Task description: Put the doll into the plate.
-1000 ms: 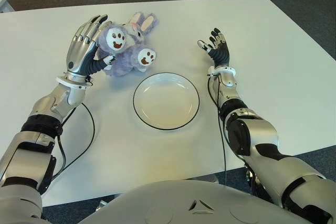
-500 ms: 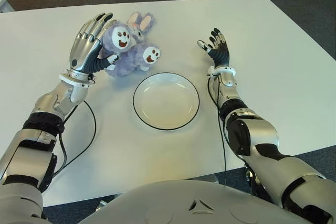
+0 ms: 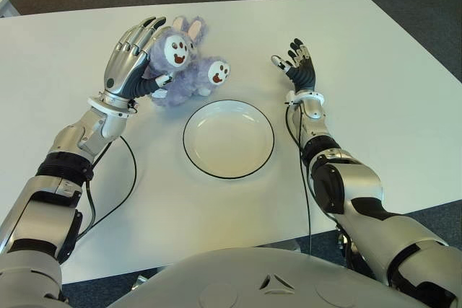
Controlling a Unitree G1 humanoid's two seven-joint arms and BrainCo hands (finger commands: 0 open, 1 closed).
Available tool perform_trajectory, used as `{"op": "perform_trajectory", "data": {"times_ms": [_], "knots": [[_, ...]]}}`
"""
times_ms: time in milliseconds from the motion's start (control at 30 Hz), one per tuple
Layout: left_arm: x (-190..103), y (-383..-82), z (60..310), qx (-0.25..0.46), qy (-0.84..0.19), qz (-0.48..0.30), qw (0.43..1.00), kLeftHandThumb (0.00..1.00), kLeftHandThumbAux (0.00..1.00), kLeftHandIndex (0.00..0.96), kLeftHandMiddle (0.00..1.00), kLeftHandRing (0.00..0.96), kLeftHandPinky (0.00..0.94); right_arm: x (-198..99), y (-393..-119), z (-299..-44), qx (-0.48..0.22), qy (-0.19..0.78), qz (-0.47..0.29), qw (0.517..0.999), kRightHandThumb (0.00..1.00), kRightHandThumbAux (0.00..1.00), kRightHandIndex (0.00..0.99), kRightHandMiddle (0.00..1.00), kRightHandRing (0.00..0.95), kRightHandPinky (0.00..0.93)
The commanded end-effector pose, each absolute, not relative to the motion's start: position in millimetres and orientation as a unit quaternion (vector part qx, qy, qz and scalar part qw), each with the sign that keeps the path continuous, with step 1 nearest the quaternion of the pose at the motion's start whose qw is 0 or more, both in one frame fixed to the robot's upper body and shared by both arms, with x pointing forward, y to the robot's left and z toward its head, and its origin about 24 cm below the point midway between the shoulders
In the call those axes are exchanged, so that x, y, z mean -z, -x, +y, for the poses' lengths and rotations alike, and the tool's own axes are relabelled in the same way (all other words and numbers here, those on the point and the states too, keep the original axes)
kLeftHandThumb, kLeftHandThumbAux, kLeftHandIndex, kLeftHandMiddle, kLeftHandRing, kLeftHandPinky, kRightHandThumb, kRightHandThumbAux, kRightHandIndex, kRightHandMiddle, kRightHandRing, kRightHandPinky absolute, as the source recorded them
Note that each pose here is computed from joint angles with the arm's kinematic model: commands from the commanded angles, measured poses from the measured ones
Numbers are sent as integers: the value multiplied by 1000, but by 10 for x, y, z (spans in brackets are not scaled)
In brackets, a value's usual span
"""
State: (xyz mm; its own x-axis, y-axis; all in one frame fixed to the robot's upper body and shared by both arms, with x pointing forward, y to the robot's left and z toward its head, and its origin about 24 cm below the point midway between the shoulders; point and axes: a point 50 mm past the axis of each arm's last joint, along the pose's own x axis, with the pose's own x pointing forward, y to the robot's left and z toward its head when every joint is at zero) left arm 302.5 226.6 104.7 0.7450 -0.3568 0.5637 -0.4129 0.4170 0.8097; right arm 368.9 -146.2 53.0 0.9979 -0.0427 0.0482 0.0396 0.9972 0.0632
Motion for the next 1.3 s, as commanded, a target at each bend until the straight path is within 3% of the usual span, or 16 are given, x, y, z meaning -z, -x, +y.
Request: {"op": "perform_trajectory", "data": {"times_ms": [33, 500, 700, 833, 1300], "knots": [[-1067, -3071, 2193, -8, -531, -362, 766, 390, 144, 0, 0, 0, 0, -41, -3444, -1482, 30, -34, 78, 996, 134, 794, 61, 39, 38, 76], [-1072, -3146, 2101, -2, -516, -364, 776, 414, 162, 0, 0, 0, 7, -39, -3443, -1480, 31, -33, 79, 996, 133, 790, 63, 35, 34, 72], [-1081, -3170, 2062, -7, -494, -374, 785, 425, 188, 0, 0, 36, 133, -39, -3443, -1476, 30, -32, 79, 996, 131, 791, 59, 32, 31, 66], [-1103, -3188, 2018, -6, -475, -385, 792, 434, 206, 0, 18, 68, 155, -39, -3442, -1477, 32, -33, 78, 996, 132, 791, 61, 32, 30, 67], [-1125, -3245, 1954, -7, -424, -381, 821, 416, 229, 0, 96, 112, 154, -35, -3439, -1488, 33, -31, 79, 996, 123, 794, 60, 32, 30, 63]]}}
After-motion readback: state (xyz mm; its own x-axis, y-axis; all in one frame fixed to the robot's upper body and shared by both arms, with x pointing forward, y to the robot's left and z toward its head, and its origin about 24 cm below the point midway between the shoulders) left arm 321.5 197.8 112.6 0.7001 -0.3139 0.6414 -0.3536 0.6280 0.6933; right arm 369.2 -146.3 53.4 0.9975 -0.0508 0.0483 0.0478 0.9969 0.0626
